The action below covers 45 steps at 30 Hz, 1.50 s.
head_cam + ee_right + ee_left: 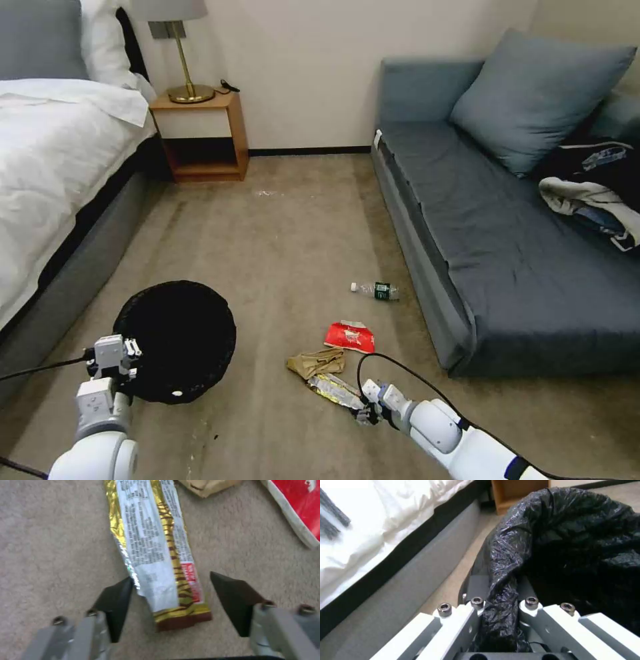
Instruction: Pick up the trash bin, then pick up the garbage on the floor and place it into the trash bin.
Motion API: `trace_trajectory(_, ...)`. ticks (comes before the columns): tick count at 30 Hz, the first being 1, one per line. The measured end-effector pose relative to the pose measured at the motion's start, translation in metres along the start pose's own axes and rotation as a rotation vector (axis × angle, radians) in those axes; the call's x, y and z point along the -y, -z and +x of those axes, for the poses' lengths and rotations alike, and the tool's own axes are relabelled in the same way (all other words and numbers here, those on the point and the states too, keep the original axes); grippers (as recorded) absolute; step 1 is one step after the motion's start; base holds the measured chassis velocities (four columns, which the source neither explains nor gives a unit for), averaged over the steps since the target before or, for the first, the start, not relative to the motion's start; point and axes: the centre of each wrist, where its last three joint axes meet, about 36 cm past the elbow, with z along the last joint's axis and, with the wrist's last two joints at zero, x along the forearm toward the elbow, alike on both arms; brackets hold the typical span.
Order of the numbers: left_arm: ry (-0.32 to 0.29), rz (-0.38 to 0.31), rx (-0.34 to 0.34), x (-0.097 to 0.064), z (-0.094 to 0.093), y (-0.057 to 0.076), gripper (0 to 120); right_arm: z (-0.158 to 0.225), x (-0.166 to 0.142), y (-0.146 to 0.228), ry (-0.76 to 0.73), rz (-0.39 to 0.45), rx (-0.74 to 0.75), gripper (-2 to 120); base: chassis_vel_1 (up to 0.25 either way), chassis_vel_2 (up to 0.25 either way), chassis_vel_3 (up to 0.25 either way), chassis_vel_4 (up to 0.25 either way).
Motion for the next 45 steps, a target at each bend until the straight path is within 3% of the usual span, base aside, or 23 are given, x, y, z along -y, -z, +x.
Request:
trace_trajectory(16, 0.0, -0.007, -0.005, 0.0, 0.003, -0.001, 6, 0.004, -0.001, -0.001, -0.028, 0.0, 0.056, 0, 0.0, 0.0, 0.0, 0.0)
trace_trajectory(24, -0.01, -0.014, -0.007, 0.004, 0.005, -0.002, 6, 0.02, 0.002, 0.007, -0.07, 0.044, 0.144, 0, 0.0, 0.0, 0.0, 0.0)
trace_trajectory(28, -0.02, -0.04, -0.009, 0.01, 0.014, -0.007, 6, 0.045, 0.015, 0.014, -0.129, 0.226, 0.316, 0, 0.0, 0.0, 0.0, 0.0)
trace_trajectory(29, -0.02, -0.04, -0.009, 0.01, 0.014, -0.007, 6, 0.045, 0.015, 0.014, -0.129, 0.226, 0.316, 0, 0.0, 0.0, 0.0, 0.0)
trace_trajectory(32, -0.021, -0.061, -0.007, 0.017, 0.021, -0.011, 6, 0.075, 0.025, 0.027, -0.16, 0.338, 0.433, 0, 0.0, 0.0, 0.0, 0.0)
trace_trajectory(38, -0.023, -0.076, 0.0, 0.022, 0.022, -0.012, 6, 0.097, 0.025, 0.044, -0.202, 0.409, 0.531, 0, 0.0, 0.0, 0.0, 0.0)
trace_trajectory(41, -0.036, -0.066, 0.007, 0.026, 0.022, -0.012, 6, 0.099, 0.027, 0.061, -0.27, 0.567, 0.603, 0, 0.0, 0.0, 0.0, 0.0)
trace_trajectory(42, -0.036, -0.066, 0.007, 0.026, 0.022, -0.012, 6, 0.099, 0.027, 0.061, -0.27, 0.567, 0.603, 0, 0.0, 0.0, 0.0, 0.0)
trace_trajectory(45, -0.041, -0.068, 0.008, 0.031, 0.024, -0.012, 6, 0.094, 0.029, 0.08, -0.294, 0.72, 0.645, 0, 0.0, 0.0, 0.0, 0.0)
